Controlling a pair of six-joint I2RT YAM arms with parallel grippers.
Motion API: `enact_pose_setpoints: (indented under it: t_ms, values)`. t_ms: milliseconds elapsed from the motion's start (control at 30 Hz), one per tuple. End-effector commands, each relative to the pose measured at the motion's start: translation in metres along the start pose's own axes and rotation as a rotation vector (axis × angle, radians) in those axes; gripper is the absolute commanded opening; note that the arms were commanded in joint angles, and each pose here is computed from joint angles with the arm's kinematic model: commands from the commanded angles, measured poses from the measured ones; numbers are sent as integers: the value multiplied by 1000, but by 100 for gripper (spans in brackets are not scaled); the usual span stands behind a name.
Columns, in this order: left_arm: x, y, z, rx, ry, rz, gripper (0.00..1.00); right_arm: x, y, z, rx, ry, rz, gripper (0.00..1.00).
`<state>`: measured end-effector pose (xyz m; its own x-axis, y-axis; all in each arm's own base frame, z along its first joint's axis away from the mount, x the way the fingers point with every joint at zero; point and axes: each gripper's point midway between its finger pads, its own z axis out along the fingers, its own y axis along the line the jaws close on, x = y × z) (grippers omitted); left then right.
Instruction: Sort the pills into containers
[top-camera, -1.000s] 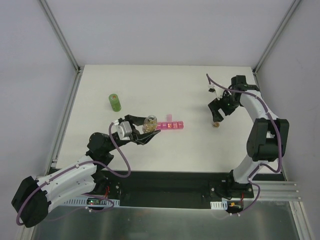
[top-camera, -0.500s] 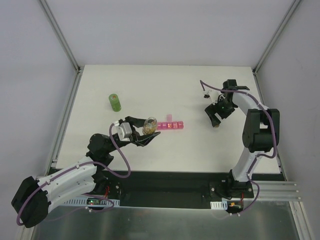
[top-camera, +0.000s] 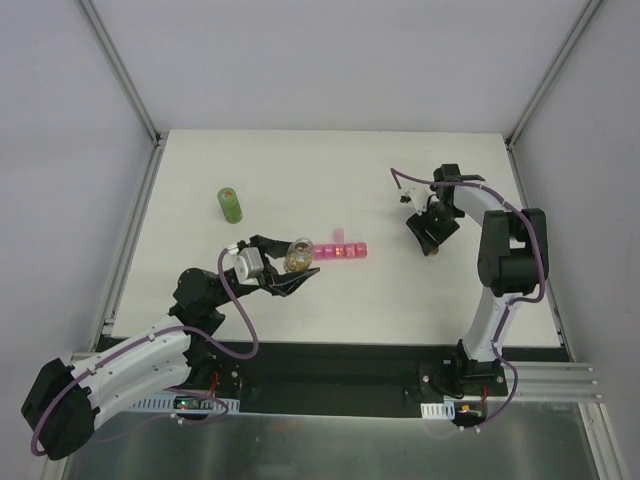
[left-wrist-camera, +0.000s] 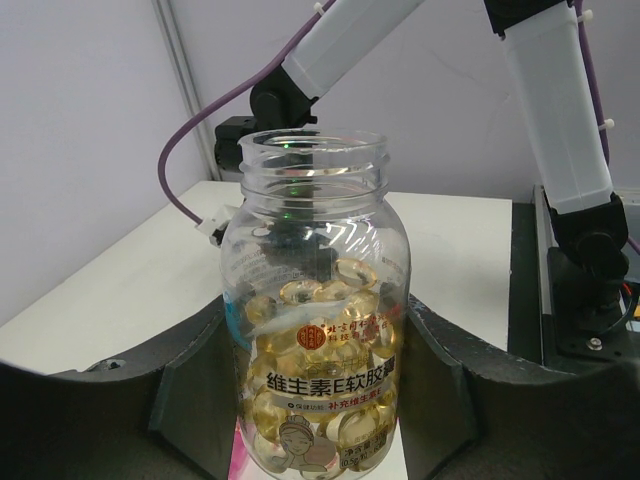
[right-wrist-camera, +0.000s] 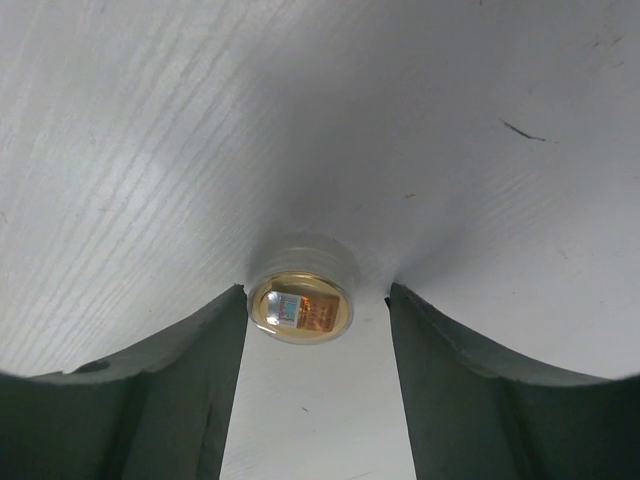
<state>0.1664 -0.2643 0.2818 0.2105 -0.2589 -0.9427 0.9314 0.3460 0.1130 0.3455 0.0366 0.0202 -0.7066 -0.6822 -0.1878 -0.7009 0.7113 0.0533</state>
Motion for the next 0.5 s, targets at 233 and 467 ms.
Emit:
enact_pose_setpoints:
  t_ms: [233, 467]
  values:
    - [-7, -9, -2, 34, -20, 7, 0, 6, 6, -5, -2, 15, 23, 38]
    - [0, -16, -2, 74, 9, -14, 0, -5, 27, -38, -49, -97, -44, 26]
